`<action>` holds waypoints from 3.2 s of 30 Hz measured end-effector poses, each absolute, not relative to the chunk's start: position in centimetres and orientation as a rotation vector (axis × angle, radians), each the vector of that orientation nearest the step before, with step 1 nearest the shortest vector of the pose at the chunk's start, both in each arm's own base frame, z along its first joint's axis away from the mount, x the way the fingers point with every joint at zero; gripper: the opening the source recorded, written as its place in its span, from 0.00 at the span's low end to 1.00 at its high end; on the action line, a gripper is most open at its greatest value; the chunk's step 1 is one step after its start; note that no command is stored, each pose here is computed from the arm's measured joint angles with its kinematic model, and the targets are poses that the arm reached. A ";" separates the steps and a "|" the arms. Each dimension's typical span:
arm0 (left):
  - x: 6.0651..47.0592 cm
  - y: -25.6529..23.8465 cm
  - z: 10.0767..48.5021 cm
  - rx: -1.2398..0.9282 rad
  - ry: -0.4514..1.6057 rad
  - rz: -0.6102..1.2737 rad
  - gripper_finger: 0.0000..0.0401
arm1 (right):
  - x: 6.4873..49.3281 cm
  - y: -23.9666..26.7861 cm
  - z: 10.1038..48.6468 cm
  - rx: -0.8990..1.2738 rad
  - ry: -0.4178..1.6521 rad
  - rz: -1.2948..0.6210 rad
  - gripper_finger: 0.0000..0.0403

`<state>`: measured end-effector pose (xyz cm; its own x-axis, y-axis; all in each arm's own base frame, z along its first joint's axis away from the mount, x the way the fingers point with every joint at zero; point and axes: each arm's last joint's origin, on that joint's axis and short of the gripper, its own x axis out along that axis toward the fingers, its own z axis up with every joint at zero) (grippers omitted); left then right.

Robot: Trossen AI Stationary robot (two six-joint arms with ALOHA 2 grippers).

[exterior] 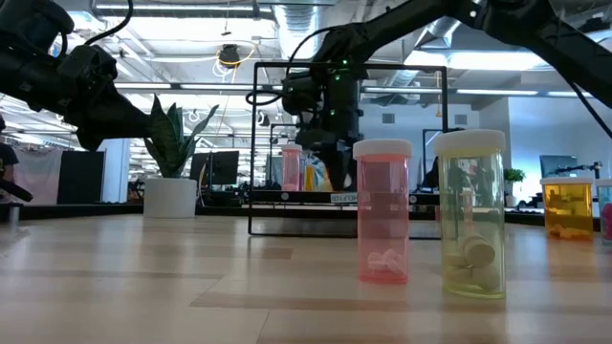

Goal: Pick and place medicine bottles onto shelf by color
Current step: Put the bottom right small yellow pill bottle on the shelf aligned with the other small yellow pill bottle

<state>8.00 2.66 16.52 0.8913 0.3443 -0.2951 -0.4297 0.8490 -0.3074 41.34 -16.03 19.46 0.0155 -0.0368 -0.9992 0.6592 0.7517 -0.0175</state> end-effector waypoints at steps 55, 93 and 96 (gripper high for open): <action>8.0 2.7 16.5 -0.377 0.234 0.412 0.32 | 20.1 -10.4 17.0 1.318 1.959 -0.760 0.32; 8.0 2.7 16.5 -0.376 0.234 0.412 0.32 | 20.1 -12.6 11.4 1.355 2.089 -0.600 0.31; 8.0 2.7 16.5 -0.377 0.234 0.412 0.32 | 20.2 -12.7 11.8 1.352 2.086 -0.598 0.31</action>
<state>8.00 2.66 16.52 0.8913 0.3445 -0.2948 -0.4298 0.8489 -0.3075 20.19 -12.67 11.84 -0.3208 0.6618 -0.6776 0.9204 0.3867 -0.0581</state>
